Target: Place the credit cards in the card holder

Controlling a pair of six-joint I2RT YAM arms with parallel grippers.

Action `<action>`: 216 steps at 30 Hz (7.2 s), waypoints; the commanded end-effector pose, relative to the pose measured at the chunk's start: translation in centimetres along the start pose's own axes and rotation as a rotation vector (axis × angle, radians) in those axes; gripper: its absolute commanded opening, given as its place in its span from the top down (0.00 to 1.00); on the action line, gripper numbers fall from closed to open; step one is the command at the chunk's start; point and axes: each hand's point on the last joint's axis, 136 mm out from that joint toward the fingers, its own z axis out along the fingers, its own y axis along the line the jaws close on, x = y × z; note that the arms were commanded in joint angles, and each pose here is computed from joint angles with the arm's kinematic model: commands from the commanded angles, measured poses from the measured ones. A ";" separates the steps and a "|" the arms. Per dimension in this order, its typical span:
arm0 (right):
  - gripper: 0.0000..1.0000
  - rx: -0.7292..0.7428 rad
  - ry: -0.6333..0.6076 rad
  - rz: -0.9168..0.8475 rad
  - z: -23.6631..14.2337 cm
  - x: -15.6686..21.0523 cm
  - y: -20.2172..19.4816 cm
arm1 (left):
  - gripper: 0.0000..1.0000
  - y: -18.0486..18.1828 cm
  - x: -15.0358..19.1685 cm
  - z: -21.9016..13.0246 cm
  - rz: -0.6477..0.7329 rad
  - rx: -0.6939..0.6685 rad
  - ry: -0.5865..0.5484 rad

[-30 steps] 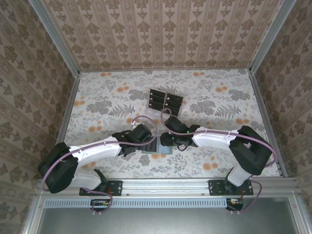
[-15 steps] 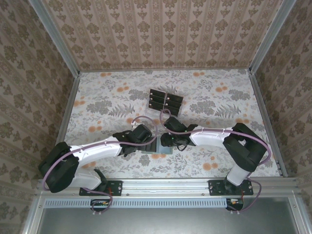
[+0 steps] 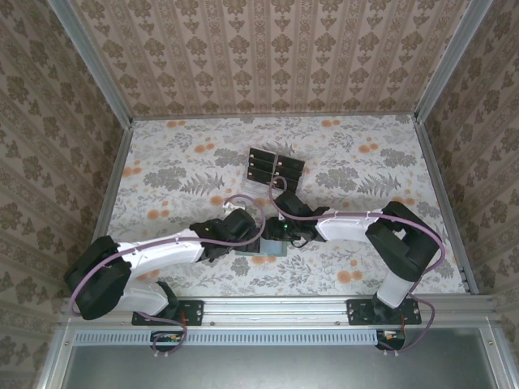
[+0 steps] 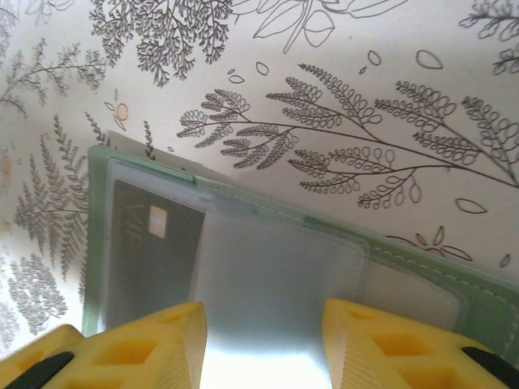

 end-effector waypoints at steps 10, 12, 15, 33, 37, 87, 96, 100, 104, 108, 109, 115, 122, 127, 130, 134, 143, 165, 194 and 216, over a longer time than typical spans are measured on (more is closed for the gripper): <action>0.57 -0.015 0.060 0.105 0.8 1.8 -0.8 | 0.00 -0.4 1.1 -1.1 -0.019 0.061 -0.081; 0.56 -0.030 0.059 0.112 0.8 1.7 -0.5 | 0.00 -0.6 1.1 -1.2 -0.020 0.077 -0.093; 0.56 -0.041 0.064 0.121 0.8 1.7 -0.3 | 0.00 -1.2 1.2 -1.1 -0.014 0.105 -0.106; 0.56 -0.058 0.069 0.153 1.1 1.7 0.0 | 0.00 -3.6 1.2 -0.3 0.045 0.170 -0.130; 0.56 -0.062 0.069 0.156 1.0 1.6 0.0 | 0.00 -3.4 1.5 0.4 0.052 0.152 -0.118; 0.53 -0.139 0.041 0.213 0.1 1.9 0.8 | 0.00 -1.3 4.3 2.3 0.030 0.053 -0.057; 0.53 -0.166 0.033 0.218 -0.1 1.4 1.7 | 0.00 -1.3 3.9 1.9 0.028 0.061 -0.070; 0.53 -0.175 0.028 0.210 -0.3 0.9 2.3 | 0.00 -1.2 3.7 1.5 0.025 0.065 -0.082; 0.53 -0.181 0.028 0.200 -0.4 0.7 2.9 | 0.00 -0.8 3.2 0.7 0.017 0.067 -0.108; 0.53 -0.187 0.031 0.198 -0.3 0.6 3.4 | 0.00 -0.2 2.5 -0.7 -0.007 0.073 -0.149; 0.53 -0.189 0.031 0.197 -0.3 0.6 3.6 | 0.00 0.0 2.3 -1.0 -0.013 0.072 -0.159; 0.53 -0.198 0.030 0.174 -0.6 0.2 5.4 | 0.00 1.4 1.6 -2.9 -0.067 0.072 -0.221; 0.53 -0.181 0.055 0.145 1.2 -0.2 7.3 | 0.00 2.7 0.7 -4.4 -0.124 0.067 -0.279; 0.53 -0.185 0.079 0.135 3.2 -0.6 8.5 | 0.00 3.4 0.6 -5.1 -0.139 0.066 -0.295; 0.53 -0.217 0.059 0.089 1.8 -1.8 9.9 | 0.00 4.0 0.5 -5.4 -0.148 0.056 -0.299; 0.53 -0.306 -0.007 0.003 -2.7 -5.1 12.6 | 0.00 5.0 0.5 -5.5 -0.178 0.034 -0.288; 0.53 -0.017 -0.145 -0.237 -10.7 -15.4 7.1 | 0.00 5.7 -0.4 -5.5 -0.227 0.062 -0.197; 0.59 0.544 0.063 -0.679 -7.2 -18.0 -2.3 | 0.00 7.2 -2.8 -5.0 -0.290 0.041 -0.091; 0.84 0.608 0.178 -0.776 -3.5 -17.1 -4.7 | 0.00 7.4 -1.9 -4.3 -0.306 0.041 -0.068; 1.00 0.473 0.074 -0.952 -7.2 -18.3 0.7 | 0.00 7.4 -1.5 -4.1 -0.290 0.042 -0.056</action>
